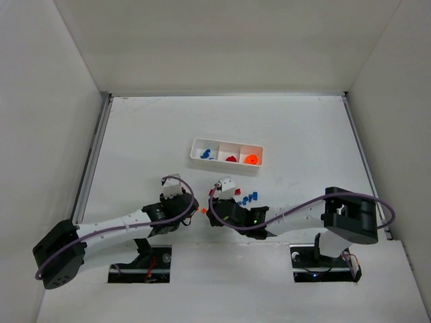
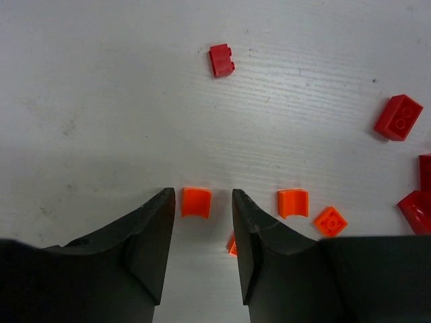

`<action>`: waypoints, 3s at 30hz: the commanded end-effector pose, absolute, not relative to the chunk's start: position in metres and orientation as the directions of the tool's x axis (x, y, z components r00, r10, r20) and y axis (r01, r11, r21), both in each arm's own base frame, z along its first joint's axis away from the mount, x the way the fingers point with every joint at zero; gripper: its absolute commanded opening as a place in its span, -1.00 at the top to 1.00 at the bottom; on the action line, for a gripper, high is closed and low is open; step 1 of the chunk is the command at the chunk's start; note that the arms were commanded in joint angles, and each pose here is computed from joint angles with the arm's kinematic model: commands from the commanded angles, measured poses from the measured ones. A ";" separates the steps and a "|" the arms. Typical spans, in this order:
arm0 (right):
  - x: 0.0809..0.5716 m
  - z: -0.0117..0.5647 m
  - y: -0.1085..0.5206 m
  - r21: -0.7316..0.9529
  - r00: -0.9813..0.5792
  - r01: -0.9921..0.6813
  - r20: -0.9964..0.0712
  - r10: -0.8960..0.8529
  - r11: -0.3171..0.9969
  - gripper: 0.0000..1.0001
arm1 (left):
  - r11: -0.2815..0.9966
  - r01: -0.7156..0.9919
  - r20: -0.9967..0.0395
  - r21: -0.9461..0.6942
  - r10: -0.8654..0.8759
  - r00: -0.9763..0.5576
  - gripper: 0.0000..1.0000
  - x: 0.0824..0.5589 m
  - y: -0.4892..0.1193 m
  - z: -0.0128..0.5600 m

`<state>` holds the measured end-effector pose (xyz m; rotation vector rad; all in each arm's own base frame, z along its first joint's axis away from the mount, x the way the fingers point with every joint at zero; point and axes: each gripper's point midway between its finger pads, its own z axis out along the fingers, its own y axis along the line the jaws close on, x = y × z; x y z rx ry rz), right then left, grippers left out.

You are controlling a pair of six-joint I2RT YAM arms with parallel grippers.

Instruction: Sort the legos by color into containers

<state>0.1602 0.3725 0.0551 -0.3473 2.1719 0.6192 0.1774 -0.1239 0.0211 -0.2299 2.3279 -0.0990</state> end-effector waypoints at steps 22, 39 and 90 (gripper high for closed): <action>0.157 0.080 0.414 0.333 -0.549 -0.493 -0.836 0.009 0.804 0.05 | 0.956 -0.180 -0.758 -0.232 -0.294 -0.582 0.78 0.205 -0.125 0.062; 0.204 0.048 0.432 0.167 -0.499 -0.437 -0.863 -0.084 0.884 0.06 | 0.800 -0.142 -0.742 -0.583 -0.596 -0.308 0.74 0.273 -0.107 0.183; 0.260 0.176 0.168 0.511 -0.282 -0.095 -0.837 0.469 0.854 0.56 | 0.805 0.242 -0.775 -0.542 -0.368 -0.513 0.69 0.367 -0.376 0.160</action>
